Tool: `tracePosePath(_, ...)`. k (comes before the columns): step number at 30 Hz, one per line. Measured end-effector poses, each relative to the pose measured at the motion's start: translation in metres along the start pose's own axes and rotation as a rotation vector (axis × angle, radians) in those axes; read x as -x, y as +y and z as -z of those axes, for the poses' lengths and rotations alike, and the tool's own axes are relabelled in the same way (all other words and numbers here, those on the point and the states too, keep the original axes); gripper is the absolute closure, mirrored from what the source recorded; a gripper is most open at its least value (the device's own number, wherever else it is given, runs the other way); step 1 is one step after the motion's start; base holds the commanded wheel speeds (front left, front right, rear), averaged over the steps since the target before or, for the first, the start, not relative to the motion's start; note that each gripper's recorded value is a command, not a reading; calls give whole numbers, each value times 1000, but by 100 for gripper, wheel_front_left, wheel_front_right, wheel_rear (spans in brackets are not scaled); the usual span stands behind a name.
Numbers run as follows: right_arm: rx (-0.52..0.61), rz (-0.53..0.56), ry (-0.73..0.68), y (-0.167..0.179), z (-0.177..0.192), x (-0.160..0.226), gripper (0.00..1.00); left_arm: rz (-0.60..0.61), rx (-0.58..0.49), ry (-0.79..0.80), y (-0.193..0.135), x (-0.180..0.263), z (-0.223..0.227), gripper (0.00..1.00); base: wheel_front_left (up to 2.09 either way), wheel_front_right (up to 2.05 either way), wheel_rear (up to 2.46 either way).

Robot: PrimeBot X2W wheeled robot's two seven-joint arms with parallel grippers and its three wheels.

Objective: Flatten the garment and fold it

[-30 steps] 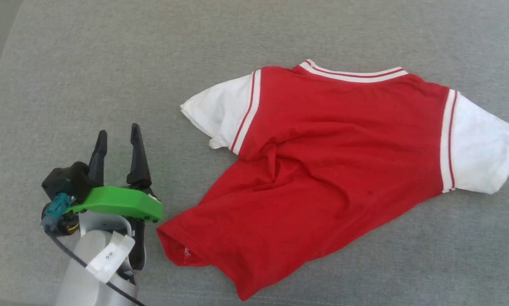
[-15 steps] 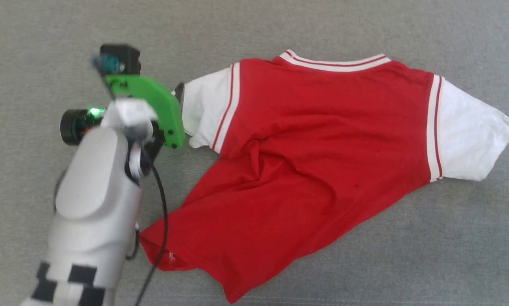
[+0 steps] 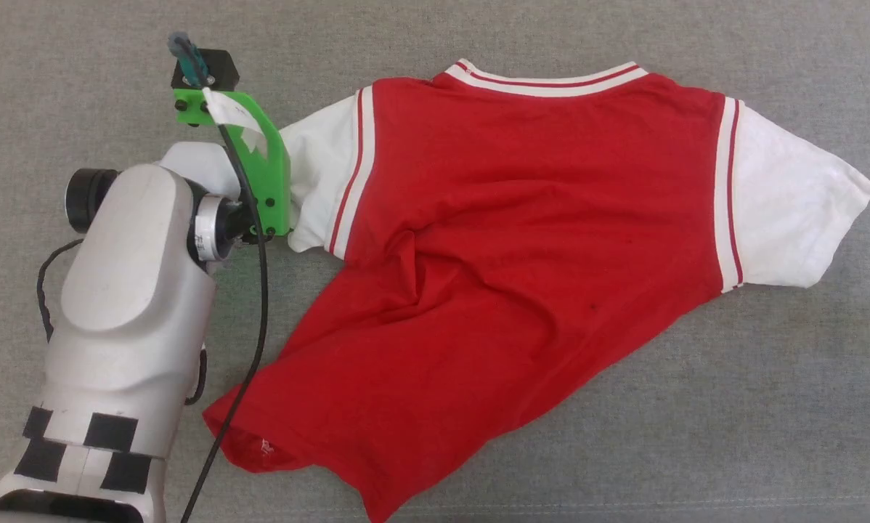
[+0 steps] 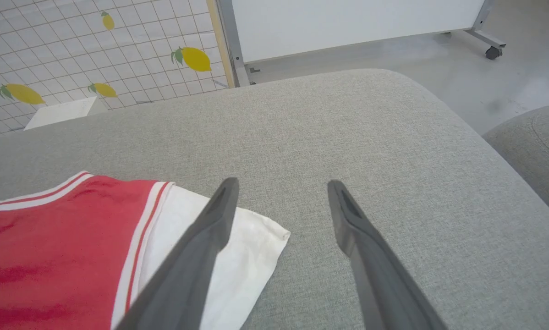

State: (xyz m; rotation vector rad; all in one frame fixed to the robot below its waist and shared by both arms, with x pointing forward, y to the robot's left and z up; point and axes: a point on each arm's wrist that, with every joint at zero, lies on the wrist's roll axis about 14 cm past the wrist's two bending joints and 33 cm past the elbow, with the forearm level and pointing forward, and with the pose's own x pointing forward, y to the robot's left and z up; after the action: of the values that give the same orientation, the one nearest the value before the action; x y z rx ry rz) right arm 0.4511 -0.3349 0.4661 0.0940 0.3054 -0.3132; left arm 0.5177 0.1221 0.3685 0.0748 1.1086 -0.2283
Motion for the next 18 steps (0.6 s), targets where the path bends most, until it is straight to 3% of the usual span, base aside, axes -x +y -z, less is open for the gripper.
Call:
tracePosePath(1, 2, 1, 2, 0, 1, 0, 0, 8, 6, 1, -1, 0, -1, 40, 0, 0, 0)
tracePosePath(2, 4, 1, 4, -1, 1, -1, 0, 14, 10, 1, -2, 0, 0, 100, 0, 0, 0)
tracePosePath(12, 63, -32, 27, 4, -2, -6, 0, 98, 111, -147, -10, 11, -13, 100, 0, 0, 0)
tracePosePath(18, 211, -63, 256, 5, 23, -14, 0, 121, 144, -281, -8, 31, -37, 100, 0, 0, 0)
